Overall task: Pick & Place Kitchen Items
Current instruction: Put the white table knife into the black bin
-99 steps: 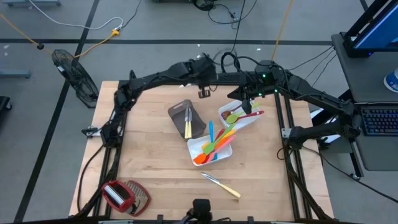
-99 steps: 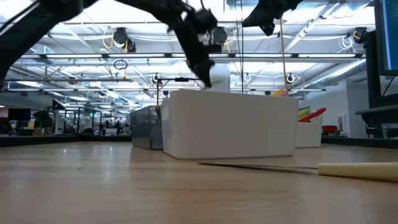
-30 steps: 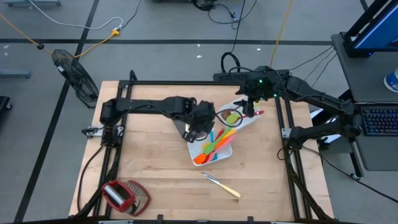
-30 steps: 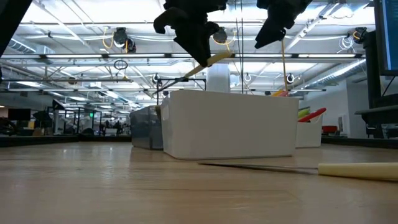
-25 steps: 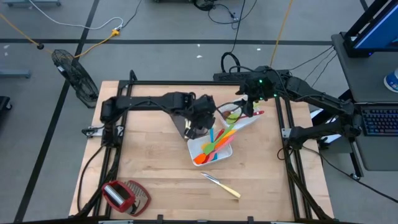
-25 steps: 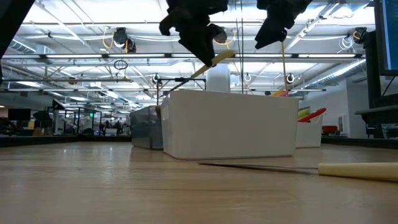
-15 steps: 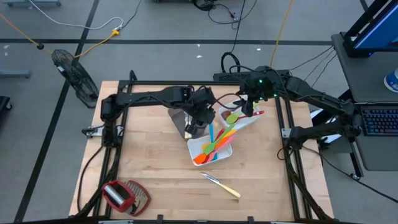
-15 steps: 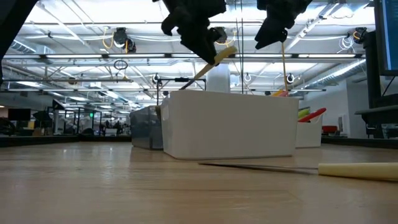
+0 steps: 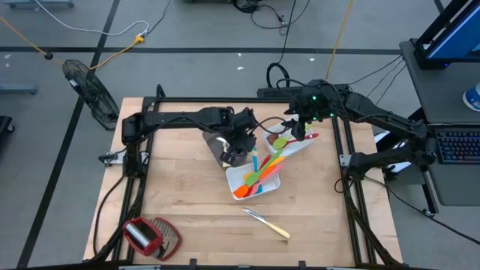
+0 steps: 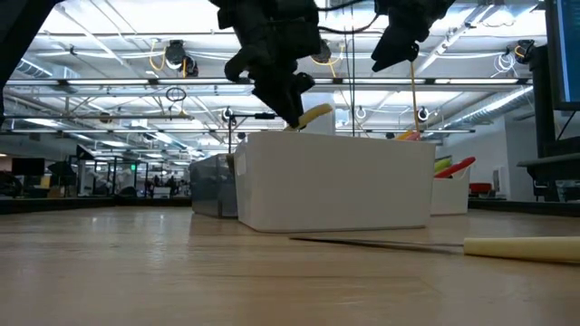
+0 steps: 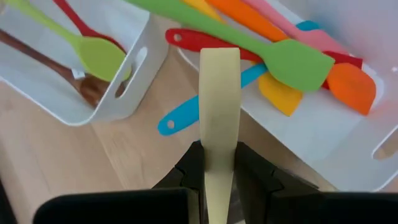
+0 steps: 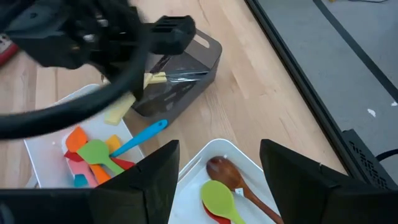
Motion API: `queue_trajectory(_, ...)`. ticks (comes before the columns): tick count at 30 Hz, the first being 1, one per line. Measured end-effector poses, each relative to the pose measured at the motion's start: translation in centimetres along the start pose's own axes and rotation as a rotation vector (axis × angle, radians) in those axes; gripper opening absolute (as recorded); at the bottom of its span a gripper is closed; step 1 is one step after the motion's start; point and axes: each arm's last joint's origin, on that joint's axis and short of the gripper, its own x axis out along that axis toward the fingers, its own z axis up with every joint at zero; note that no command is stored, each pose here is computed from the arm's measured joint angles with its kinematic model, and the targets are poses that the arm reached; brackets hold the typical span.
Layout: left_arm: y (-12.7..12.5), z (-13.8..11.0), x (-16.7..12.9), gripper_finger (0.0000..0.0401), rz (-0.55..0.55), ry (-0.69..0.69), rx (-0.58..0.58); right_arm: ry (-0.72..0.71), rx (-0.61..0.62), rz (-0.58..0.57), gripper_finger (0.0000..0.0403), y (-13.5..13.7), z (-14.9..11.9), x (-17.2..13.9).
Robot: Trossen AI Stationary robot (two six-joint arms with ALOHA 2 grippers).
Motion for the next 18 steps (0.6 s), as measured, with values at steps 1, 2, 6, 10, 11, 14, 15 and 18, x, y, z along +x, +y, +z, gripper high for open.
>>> queue_trajectory(1, 0.1, -0.3, 0.1, 0.0051, -0.009, -0.004, -0.011, 0.000, 0.000, 0.000, 0.0218, 0.0, 0.0, 0.0)
queue_trajectory(2, 0.2, -0.5, 0.2, 0.0051, -0.017, -0.001, -0.017, 0.000, 0.005, 0.000, 0.0218, 0.0, 0.0, 0.0)
queue_trajectory(6, 0.2, -1.7, 0.5, 0.0051, -0.036, 0.016, -0.036, 0.000, 0.051, 0.000, 0.0218, 0.0, 0.0, 0.0)
queue_trajectory(10, -0.2, -2.6, 0.5, 0.0051, -0.046, 0.001, -0.036, 0.002, 0.060, 0.002, 0.0220, 0.0, 0.0, 0.0)
queue_trajectory(11, -0.4, -2.8, 0.6, 0.0051, -0.041, -0.006, -0.028, 0.002, 0.060, 0.002, 0.0219, 0.0, 0.0, 0.0)
queue_trajectory(14, -0.5, -2.8, 0.4, 0.0051, -0.016, -0.036, 0.002, 0.002, 0.066, 0.003, 0.0218, 0.0, 0.0, 0.0)
queue_trajectory(15, -0.6, -2.9, 0.3, 0.0051, -0.017, -0.035, 0.008, 0.002, 0.073, 0.003, 0.0218, 0.0, 0.0, 0.0)
queue_trajectory(18, -0.6, -3.0, 0.4, 0.0051, -0.024, -0.028, 0.004, 0.002, 0.082, 0.003, 0.0219, 0.0, 0.0, 0.0)
